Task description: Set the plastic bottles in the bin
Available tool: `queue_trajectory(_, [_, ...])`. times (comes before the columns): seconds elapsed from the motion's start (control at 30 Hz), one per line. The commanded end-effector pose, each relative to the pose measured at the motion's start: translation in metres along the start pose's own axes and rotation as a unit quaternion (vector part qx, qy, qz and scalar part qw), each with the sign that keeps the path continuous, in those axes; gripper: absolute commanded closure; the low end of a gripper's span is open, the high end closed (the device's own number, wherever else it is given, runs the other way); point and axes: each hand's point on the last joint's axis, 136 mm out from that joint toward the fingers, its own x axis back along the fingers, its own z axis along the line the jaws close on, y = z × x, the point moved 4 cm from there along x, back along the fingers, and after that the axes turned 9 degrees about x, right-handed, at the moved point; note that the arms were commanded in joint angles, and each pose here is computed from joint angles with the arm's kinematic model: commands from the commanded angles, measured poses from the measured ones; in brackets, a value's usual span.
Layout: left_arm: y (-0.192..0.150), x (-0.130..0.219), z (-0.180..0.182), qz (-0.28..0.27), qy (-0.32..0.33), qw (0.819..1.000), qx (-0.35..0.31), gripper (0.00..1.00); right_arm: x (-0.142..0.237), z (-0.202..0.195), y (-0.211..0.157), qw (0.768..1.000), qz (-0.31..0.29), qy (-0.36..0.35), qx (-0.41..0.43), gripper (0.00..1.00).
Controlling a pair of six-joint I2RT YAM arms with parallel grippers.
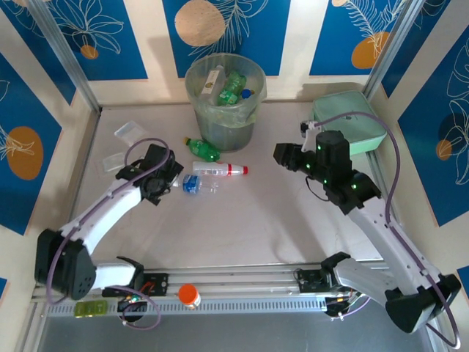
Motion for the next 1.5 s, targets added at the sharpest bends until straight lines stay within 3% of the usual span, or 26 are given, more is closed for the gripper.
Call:
queue_trajectory(0.0, [-0.001, -0.024, -0.008, 0.03, 0.011, 0.998, 0.061, 0.01, 0.014, 0.003, -0.004, 1.0, -0.016, 0.02, -0.009, 0.58])
queue_trajectory(0.2, [0.014, -0.06, -0.011, 0.008, 0.026, 0.993, 0.113, 0.01, 0.021, -0.002, -0.023, 1.0, -0.004, 0.018, -0.01, 0.58])
queue_trajectory(0.4, [-0.003, -0.09, -0.011, 0.067, 0.038, 0.987, 0.142, 0.05, 0.015, -0.009, -0.038, 1.0, 0.015, 0.006, -0.012, 0.57])
queue_trajectory(0.6, [-0.013, -0.102, 0.002, 0.083, 0.05, 0.982, 0.164, 0.17, 0.014, -0.013, -0.038, 1.0, 0.012, -0.002, -0.009, 0.57])
queue_trajectory(0.87, [-0.014, -0.113, -0.001, 0.087, 0.046, 0.982, 0.159, 0.42, 0.009, -0.012, -0.04, 1.0, 0.019, 0.001, -0.017, 0.57])
queue_trajectory(1.2, [0.01, -0.062, -0.01, 0.04, 0.029, 0.994, 0.092, 0.68, 0.009, 0.004, -0.044, 0.999, 0.039, 0.034, -0.014, 0.57])
queue_trajectory(1.37, [0.019, -0.016, -0.03, 0.027, -0.049, 0.998, 0.02, 0.69, 0.001, 0.021, -0.055, 0.996, 0.067, 0.053, 0.008, 0.57])
queue_trajectory(1.47, [0.019, 0.015, -0.049, 0.032, -0.135, 0.99, -0.026, 0.69, -0.004, 0.04, -0.057, 0.992, 0.076, 0.092, 0.029, 0.5])
